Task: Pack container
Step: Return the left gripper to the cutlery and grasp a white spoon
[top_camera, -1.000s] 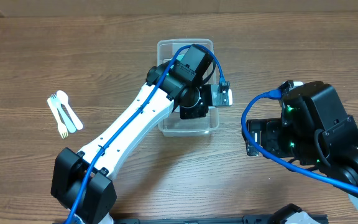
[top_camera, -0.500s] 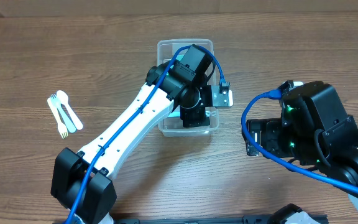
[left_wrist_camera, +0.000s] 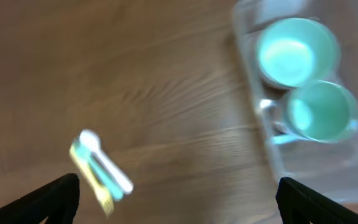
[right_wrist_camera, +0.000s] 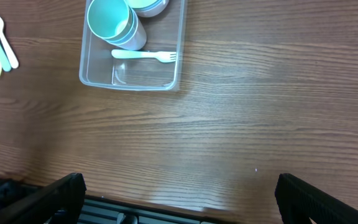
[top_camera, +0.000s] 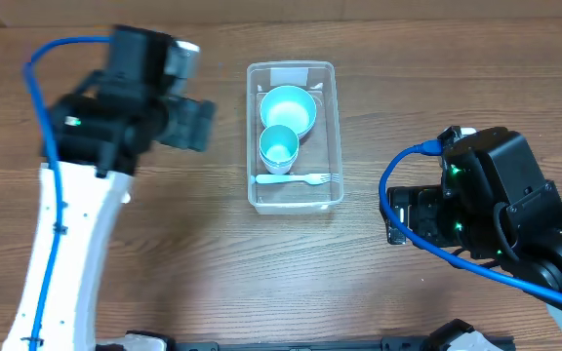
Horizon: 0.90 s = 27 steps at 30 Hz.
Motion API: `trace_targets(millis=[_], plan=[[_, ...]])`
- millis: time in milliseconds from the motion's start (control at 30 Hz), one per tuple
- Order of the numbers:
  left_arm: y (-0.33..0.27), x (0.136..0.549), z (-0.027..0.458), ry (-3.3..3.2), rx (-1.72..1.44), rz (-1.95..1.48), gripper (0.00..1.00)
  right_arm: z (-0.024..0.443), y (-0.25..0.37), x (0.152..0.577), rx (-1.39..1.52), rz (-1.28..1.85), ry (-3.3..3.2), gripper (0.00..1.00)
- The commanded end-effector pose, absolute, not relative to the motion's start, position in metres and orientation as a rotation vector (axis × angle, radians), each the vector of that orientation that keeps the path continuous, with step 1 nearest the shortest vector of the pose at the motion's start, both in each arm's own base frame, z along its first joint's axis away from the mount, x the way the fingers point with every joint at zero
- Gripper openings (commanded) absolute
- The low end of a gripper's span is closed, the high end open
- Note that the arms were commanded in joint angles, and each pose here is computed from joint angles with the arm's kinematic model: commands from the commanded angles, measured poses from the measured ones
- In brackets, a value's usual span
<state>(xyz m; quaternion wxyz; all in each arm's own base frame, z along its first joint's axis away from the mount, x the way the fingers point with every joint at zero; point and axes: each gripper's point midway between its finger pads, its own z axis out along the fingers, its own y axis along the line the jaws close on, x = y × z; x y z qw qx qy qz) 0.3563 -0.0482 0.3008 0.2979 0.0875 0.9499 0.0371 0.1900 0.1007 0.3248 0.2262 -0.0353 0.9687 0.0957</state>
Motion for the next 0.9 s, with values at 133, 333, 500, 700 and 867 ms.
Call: trace_targets(millis=[133, 333, 500, 700, 867], plan=[[0.035, 0.362, 0.211, 2.652, -0.38, 0.009, 1.0, 0.326, 0.1, 0.19, -0.097, 0.261, 2.662, 1.0], [0.07, 0.361, 0.113, 2.649, -0.656, 0.092, 1.0, 0.326, 0.1, 0.19, -0.097, 0.261, 2.662, 1.0], [0.084, 0.377, 0.07, 2.674, -0.721, 0.044, 1.0, 0.326, 0.1, 0.19, -0.097, 0.261, 2.662, 1.0], [0.096, 0.393, 0.042, 2.654, -0.76, 0.099, 1.0, 0.326, 0.1, 0.19, -0.097, 0.261, 2.662, 1.0], [0.104, 0.396, 0.032, 2.646, -0.785, 0.119, 1.0, 0.326, 0.1, 0.19, -0.097, 0.261, 2.662, 1.0]])
